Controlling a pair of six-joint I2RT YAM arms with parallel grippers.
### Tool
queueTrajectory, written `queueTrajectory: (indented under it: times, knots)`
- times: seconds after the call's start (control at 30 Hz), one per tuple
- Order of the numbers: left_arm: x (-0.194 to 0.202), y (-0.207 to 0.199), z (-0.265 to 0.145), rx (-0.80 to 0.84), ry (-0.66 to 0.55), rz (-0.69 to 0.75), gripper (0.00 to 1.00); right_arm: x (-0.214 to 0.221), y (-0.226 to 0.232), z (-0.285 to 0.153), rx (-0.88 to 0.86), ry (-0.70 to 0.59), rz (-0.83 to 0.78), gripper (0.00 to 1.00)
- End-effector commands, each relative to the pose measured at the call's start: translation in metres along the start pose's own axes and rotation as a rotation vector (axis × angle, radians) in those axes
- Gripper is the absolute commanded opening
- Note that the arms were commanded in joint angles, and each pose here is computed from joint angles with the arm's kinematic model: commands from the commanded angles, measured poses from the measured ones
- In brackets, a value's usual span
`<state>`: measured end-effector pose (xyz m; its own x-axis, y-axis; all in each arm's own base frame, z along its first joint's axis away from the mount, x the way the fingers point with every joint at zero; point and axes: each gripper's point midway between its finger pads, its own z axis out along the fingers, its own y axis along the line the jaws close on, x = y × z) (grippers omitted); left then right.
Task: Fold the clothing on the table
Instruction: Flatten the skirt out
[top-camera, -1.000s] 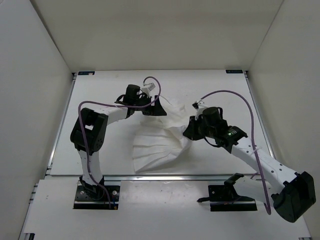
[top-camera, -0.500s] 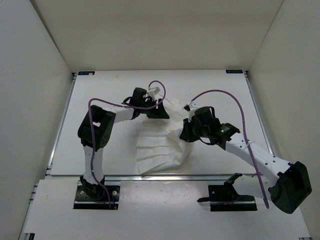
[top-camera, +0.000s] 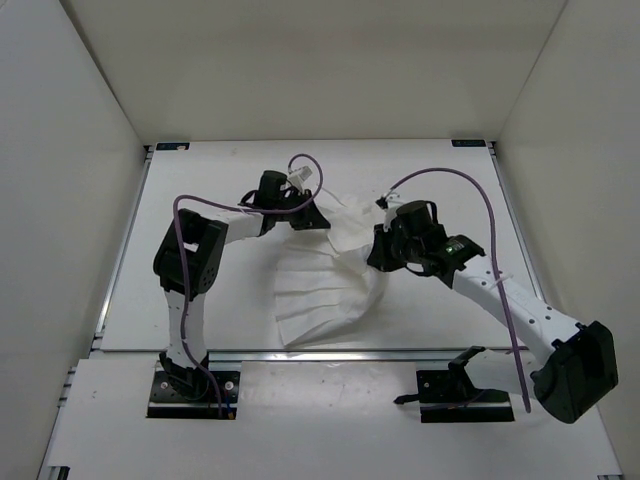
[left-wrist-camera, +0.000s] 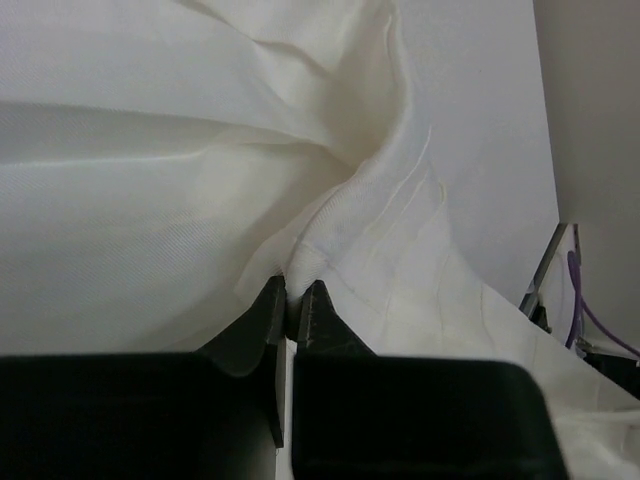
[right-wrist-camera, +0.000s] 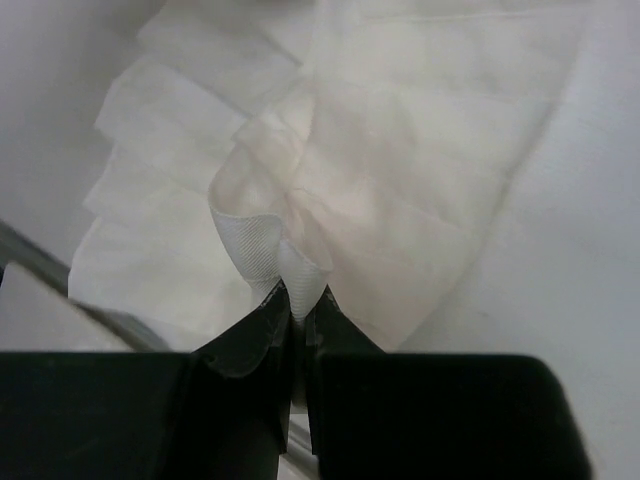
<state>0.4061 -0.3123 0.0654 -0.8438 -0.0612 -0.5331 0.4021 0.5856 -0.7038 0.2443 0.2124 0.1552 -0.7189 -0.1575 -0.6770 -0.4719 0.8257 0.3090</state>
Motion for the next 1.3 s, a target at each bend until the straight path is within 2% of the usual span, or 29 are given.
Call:
queueTrajectory:
  times: [0.0, 0.1, 0.17, 0.23, 0.3, 0.37, 0.5, 0.53, 0.6, 0.63, 0.7, 0.77, 0.8, 0.87, 0.97, 1.03, 1.1, 1.27]
  knots:
    - [-0.093, -0.031, -0.049, 0.024, -0.232, 0.066, 0.0, -0.059, -0.039, -0.019, 0.14, -0.148, 0.014, 0.0]
    - [-0.149, -0.041, -0.093, -0.011, -0.335, 0.082, 0.0, -0.1, -0.09, -0.037, 0.277, -0.208, 0.04, 0.0]
    - [-0.18, -0.053, -0.125, -0.053, -0.395, 0.125, 0.0, -0.134, -0.109, -0.049, 0.345, -0.256, -0.013, 0.0]
    - [-0.195, -0.068, -0.148, -0.093, -0.417, 0.186, 0.0, -0.185, -0.111, -0.061, 0.401, -0.33, -0.112, 0.0]
    - [-0.22, -0.101, -0.176, -0.132, -0.485, 0.289, 0.0, -0.222, -0.108, -0.071, 0.435, -0.387, -0.185, 0.01]
    - [-0.237, -0.131, -0.202, -0.193, -0.56, 0.391, 0.0, -0.269, -0.094, -0.094, 0.459, -0.496, -0.234, 0.0]
    - [-0.269, -0.179, -0.248, -0.224, -0.687, 0.455, 0.0, -0.306, -0.095, -0.111, 0.469, -0.585, -0.254, 0.0]
    - [-0.267, -0.175, -0.252, -0.224, -0.688, 0.428, 0.0, -0.311, -0.091, -0.113, 0.462, -0.596, -0.26, 0.0]
    - [-0.257, -0.173, -0.269, -0.241, -0.705, 0.405, 0.0, -0.304, -0.085, -0.118, 0.492, -0.594, -0.296, 0.0]
    - [-0.243, -0.162, -0.262, -0.254, -0.676, 0.394, 0.0, -0.292, -0.078, -0.114, 0.488, -0.586, -0.311, 0.01]
    - [-0.22, -0.152, -0.267, -0.291, -0.652, 0.409, 0.0, -0.252, -0.073, -0.1, 0.471, -0.536, -0.32, 0.0]
    - [-0.178, -0.117, -0.248, -0.317, -0.547, 0.352, 0.0, -0.214, -0.081, -0.089, 0.447, -0.476, -0.288, 0.0]
    - [-0.167, -0.12, -0.251, -0.301, -0.542, 0.348, 0.0, -0.188, -0.084, -0.079, 0.414, -0.433, -0.256, 0.0]
    - [-0.121, -0.091, -0.237, -0.333, -0.462, 0.289, 0.0, -0.153, -0.085, -0.069, 0.363, -0.369, -0.231, 0.0]
    - [-0.08, -0.082, -0.244, -0.349, -0.423, 0.245, 0.0, -0.102, -0.08, -0.059, 0.31, -0.26, -0.2, 0.0]
    - [-0.06, -0.084, -0.246, -0.353, -0.391, 0.229, 0.0, -0.092, -0.071, -0.065, 0.262, -0.26, -0.176, 0.0]
    - [-0.055, -0.101, -0.259, -0.351, -0.404, 0.245, 0.0, -0.095, -0.059, -0.075, 0.213, -0.293, -0.146, 0.0]
    - [-0.086, -0.146, -0.312, -0.355, -0.599, 0.287, 0.0, -0.123, -0.027, -0.1, 0.111, -0.353, -0.179, 0.0]
